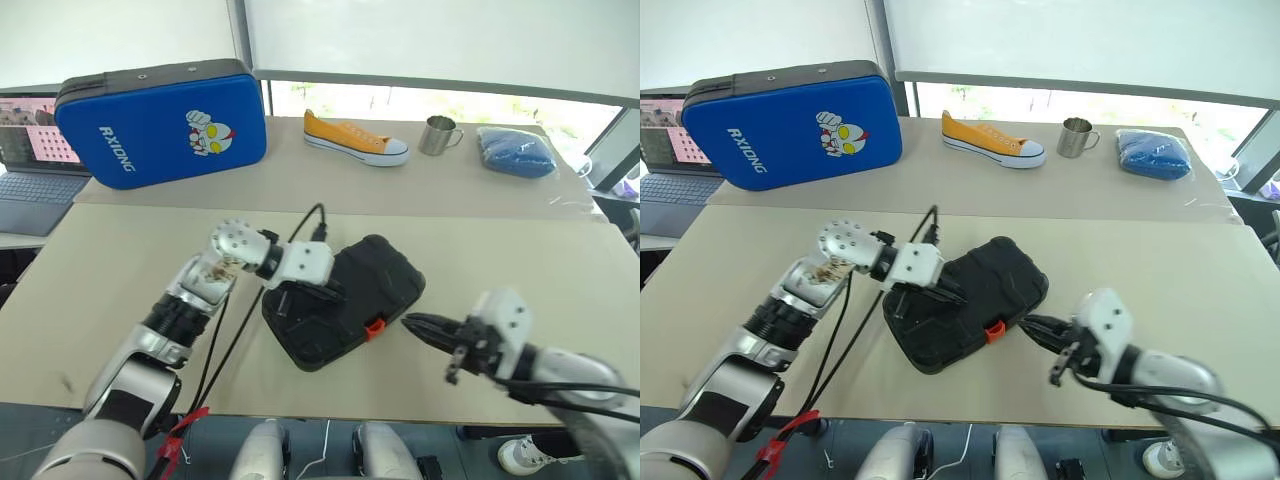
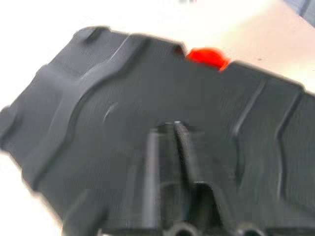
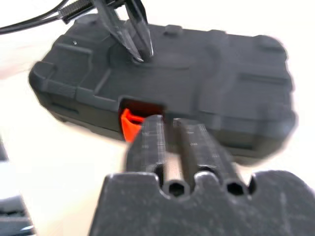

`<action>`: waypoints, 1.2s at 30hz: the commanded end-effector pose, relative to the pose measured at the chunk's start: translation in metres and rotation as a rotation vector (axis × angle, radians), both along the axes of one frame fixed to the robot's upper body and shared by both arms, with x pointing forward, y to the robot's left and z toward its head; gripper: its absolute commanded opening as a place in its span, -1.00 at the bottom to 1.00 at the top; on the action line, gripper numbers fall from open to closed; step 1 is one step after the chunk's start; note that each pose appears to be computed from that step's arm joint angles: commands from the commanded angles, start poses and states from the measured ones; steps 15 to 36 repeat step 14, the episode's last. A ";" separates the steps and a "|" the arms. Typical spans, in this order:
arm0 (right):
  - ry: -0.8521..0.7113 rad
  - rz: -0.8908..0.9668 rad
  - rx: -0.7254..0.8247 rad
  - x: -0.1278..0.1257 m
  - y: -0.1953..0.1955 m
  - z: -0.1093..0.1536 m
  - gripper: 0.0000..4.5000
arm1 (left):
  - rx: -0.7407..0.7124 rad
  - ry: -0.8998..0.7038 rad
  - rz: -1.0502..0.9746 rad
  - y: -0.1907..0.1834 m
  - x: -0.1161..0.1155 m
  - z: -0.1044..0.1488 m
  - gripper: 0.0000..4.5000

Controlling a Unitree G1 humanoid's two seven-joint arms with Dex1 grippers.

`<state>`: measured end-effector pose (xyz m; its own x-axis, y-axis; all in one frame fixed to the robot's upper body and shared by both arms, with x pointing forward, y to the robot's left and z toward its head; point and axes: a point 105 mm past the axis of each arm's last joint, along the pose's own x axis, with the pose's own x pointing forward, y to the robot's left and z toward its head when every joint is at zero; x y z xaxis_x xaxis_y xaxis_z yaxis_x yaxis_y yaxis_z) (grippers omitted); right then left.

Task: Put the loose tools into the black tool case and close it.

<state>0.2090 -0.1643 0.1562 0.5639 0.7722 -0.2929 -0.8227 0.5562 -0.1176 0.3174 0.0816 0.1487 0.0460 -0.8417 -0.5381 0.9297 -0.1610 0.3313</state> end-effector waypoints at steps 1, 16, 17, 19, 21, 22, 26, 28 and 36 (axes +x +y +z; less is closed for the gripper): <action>0.032 0.122 -0.015 -0.013 -0.014 0.018 -0.03 | -0.027 0.108 0.146 0.044 -0.005 0.013 0.00; 0.170 0.305 -0.026 -0.012 -0.042 0.048 0.99 | -0.051 0.215 0.512 0.153 -0.077 0.062 1.00; 0.170 0.305 -0.026 -0.012 -0.042 0.048 0.99 | -0.051 0.215 0.512 0.153 -0.077 0.062 1.00; 0.170 0.305 -0.026 -0.012 -0.042 0.048 0.99 | -0.051 0.215 0.512 0.153 -0.077 0.062 1.00; 0.170 0.305 -0.026 -0.012 -0.042 0.048 0.99 | -0.051 0.215 0.512 0.153 -0.077 0.062 1.00; 0.170 0.305 -0.026 -0.012 -0.042 0.048 0.99 | -0.051 0.215 0.512 0.153 -0.077 0.062 1.00; 0.170 0.305 -0.026 -0.012 -0.042 0.048 0.99 | -0.051 0.215 0.512 0.153 -0.077 0.062 1.00; 0.170 0.305 -0.026 -0.012 -0.042 0.048 0.99 | -0.051 0.215 0.512 0.153 -0.077 0.062 1.00; 0.170 0.305 -0.026 -0.012 -0.042 0.048 0.99 | -0.051 0.215 0.512 0.153 -0.077 0.062 1.00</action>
